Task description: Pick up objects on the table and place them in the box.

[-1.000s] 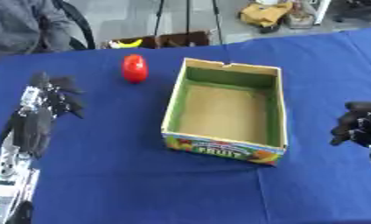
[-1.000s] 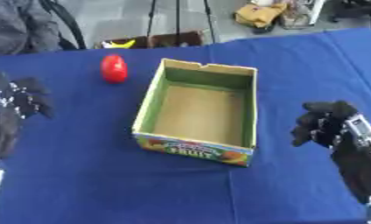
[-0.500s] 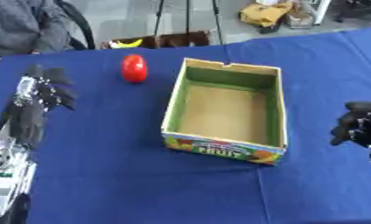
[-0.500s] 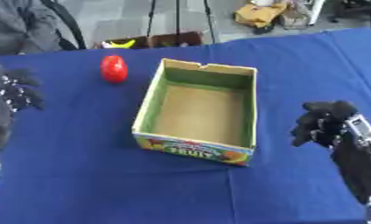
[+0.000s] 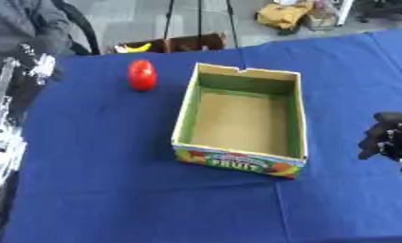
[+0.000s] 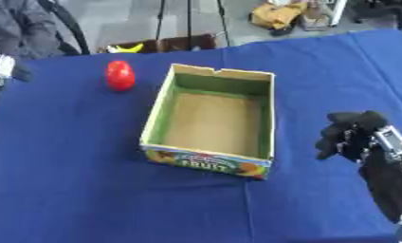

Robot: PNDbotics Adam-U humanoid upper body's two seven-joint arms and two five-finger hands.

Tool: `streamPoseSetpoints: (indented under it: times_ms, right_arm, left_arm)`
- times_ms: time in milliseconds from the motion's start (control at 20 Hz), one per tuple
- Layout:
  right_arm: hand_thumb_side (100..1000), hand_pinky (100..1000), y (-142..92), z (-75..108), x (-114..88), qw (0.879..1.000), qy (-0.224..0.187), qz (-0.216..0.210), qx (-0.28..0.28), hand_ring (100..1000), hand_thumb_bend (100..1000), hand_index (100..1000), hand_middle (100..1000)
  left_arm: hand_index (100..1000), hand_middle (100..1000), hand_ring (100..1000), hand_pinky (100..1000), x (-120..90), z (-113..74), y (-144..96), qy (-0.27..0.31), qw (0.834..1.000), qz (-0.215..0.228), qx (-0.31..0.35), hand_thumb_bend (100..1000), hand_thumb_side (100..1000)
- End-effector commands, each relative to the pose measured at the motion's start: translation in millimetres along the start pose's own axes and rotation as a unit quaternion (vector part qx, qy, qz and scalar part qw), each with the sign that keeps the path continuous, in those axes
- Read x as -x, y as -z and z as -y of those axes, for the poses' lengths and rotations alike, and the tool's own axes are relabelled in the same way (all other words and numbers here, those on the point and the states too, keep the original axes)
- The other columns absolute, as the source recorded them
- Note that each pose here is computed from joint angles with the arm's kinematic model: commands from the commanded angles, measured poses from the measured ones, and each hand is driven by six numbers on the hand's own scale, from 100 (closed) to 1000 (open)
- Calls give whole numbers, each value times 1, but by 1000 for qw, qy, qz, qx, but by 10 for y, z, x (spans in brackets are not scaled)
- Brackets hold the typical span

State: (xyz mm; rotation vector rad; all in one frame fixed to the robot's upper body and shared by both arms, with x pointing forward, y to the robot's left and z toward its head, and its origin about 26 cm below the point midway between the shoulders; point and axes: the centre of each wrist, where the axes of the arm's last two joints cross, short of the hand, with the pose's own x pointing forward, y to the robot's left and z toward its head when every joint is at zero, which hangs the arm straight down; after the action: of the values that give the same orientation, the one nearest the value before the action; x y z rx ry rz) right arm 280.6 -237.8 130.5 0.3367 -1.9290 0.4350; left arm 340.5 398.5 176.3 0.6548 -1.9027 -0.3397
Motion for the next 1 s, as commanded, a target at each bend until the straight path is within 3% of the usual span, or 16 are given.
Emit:
streamPoseSetpoints:
  times_ms: [50,200,350,550,1000]
  right_arm:
    - [891,512,30,1,-84,1000,-10,12,-14,569,100,749,564]
    - [899,512,45,-12,-95,1000,-12,14,-21,569,100,750,563]
    - [910,512,63,-27,-101,999,-13,14,-29,569,100,750,563]
    - [923,512,91,-51,-112,999,-13,15,-42,568,100,750,563]
    - [943,512,144,-81,-138,998,-17,19,-64,568,100,750,563]
  left_arm:
    - [813,683,592,584,-93,-270,226,76,997,7,21,511,566]
    - [816,689,594,560,-119,-333,400,117,992,6,47,612,575]
    - [818,701,601,565,-105,-375,533,154,985,0,72,797,589]
    - [820,711,616,585,-53,-423,671,201,975,-4,90,891,597]
    - [815,713,615,574,360,-322,717,267,957,-53,99,822,620]
